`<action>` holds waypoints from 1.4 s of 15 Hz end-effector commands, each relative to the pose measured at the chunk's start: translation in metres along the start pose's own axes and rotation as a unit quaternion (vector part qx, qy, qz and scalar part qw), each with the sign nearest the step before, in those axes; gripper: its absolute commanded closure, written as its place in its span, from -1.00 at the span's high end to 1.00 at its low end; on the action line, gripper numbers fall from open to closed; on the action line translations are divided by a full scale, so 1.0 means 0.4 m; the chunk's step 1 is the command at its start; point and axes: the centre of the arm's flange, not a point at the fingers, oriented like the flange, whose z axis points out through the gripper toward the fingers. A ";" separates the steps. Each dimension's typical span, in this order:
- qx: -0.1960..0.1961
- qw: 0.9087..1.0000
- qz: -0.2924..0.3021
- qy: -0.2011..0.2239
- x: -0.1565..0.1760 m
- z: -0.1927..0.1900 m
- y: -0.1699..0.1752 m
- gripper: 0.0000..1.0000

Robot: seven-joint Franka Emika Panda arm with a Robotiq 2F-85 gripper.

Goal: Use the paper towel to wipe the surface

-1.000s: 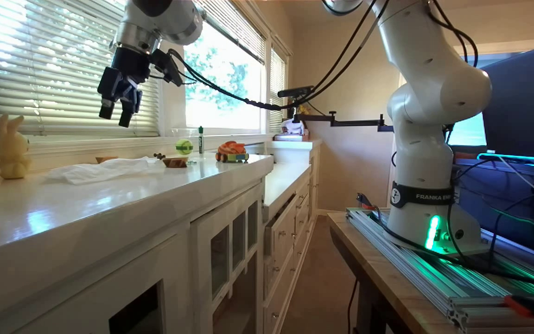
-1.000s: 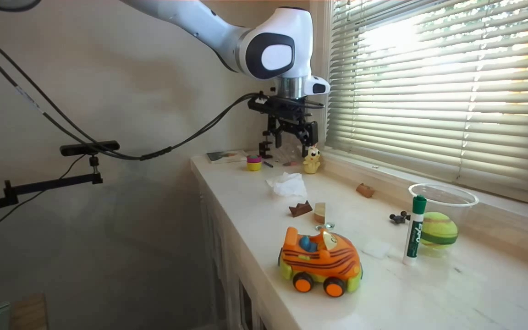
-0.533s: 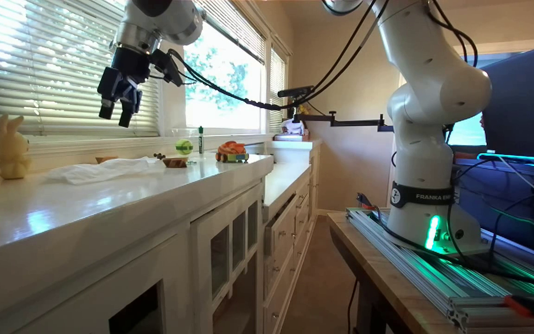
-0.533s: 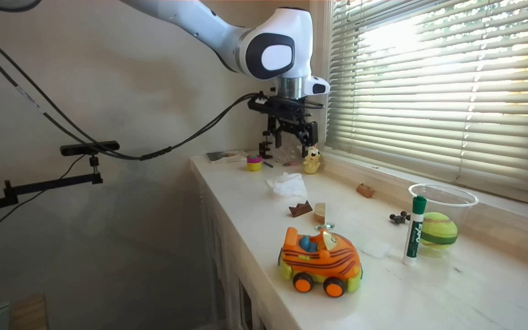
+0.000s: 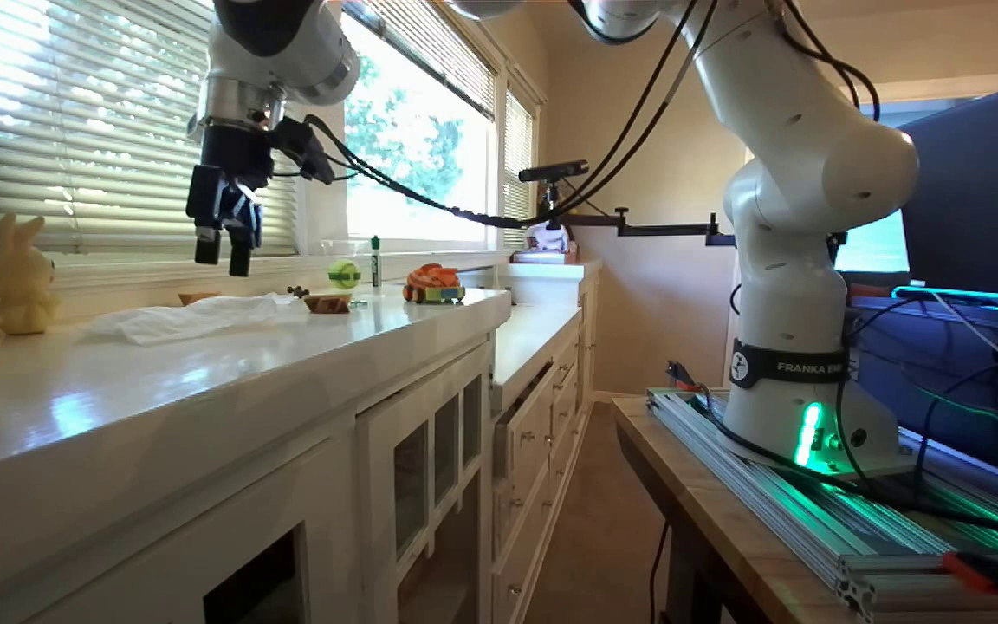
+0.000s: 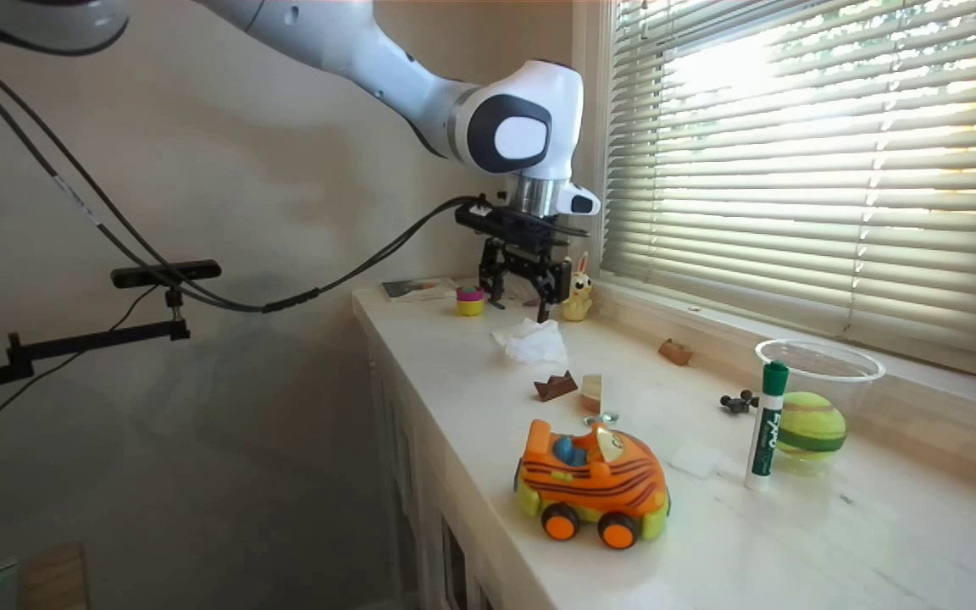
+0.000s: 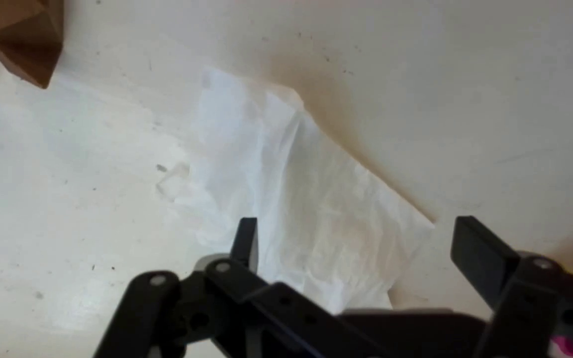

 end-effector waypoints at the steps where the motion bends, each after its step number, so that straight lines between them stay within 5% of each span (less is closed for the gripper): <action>1: -0.029 0.999 0.013 -0.042 0.050 0.021 0.004 1.00; 5: -0.047 0.997 0.020 -0.064 0.056 0.032 -0.009 1.00; 12: -0.074 0.996 0.004 -0.040 0.064 0.007 -0.065 1.00; 21: -0.107 0.994 0.008 -0.019 0.058 0.071 -0.037 1.00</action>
